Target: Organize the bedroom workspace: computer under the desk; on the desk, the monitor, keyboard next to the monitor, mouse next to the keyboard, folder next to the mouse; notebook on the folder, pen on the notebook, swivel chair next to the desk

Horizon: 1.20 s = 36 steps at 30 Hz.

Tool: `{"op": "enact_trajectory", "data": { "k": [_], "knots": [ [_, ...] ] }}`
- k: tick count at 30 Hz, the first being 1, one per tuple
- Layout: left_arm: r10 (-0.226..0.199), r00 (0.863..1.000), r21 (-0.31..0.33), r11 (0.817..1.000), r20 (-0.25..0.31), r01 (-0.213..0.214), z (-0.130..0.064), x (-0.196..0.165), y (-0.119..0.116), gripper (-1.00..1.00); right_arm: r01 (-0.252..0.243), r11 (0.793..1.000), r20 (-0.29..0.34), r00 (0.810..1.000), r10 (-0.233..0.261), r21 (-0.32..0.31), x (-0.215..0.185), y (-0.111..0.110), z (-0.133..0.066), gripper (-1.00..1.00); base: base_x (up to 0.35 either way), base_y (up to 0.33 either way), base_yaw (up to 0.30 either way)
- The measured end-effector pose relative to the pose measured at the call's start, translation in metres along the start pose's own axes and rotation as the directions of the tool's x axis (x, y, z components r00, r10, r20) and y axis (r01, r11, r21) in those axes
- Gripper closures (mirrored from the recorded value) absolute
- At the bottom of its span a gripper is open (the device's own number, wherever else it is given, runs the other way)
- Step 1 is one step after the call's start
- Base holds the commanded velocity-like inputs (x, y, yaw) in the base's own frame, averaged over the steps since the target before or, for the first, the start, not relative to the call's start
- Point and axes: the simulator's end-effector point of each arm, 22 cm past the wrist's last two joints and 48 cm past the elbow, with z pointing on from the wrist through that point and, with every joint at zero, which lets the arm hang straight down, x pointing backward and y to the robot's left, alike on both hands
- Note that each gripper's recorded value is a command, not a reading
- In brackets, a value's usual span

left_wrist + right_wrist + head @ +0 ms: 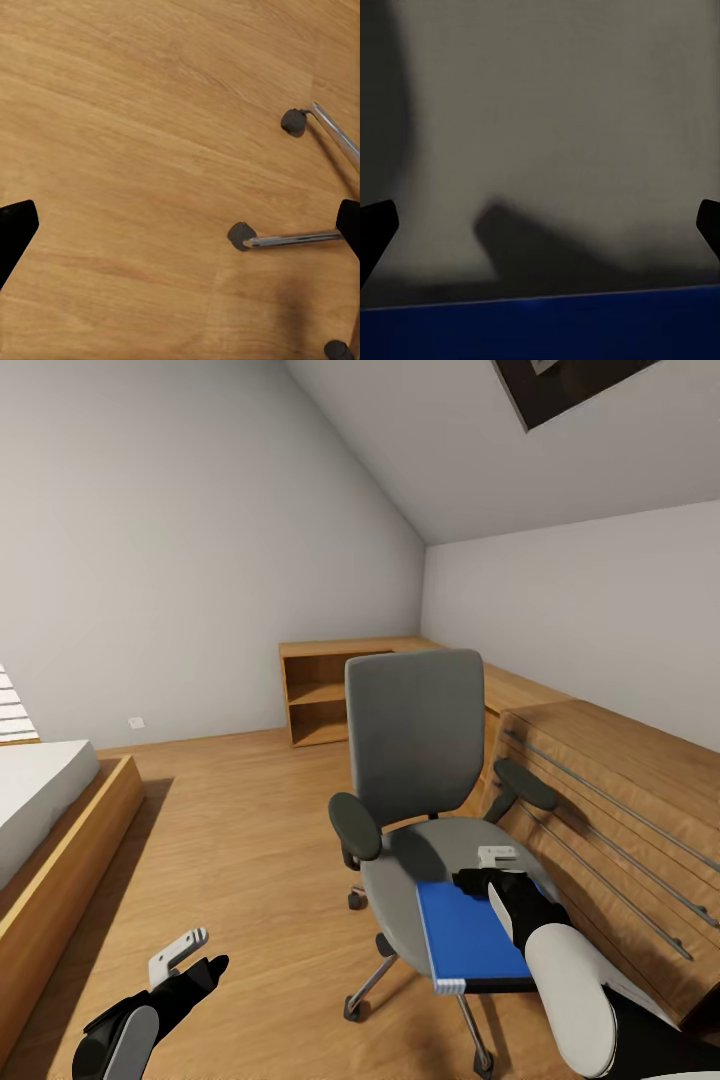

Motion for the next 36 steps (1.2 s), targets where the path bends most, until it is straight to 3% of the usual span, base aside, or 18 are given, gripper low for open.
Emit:
{"op": "enact_trajectory", "data": {
  "k": [36],
  "knots": [
    [-0.002, 1.000, 0.020, 1.000, 0.022, 0.002, -0.009, -0.007, -0.006, -1.00, -0.017, 1.000, 0.088, 0.996, 0.016, 0.014, -0.043, -0.008, -0.023, -1.00, 0.000, 0.000, -0.065]
  ]
}}
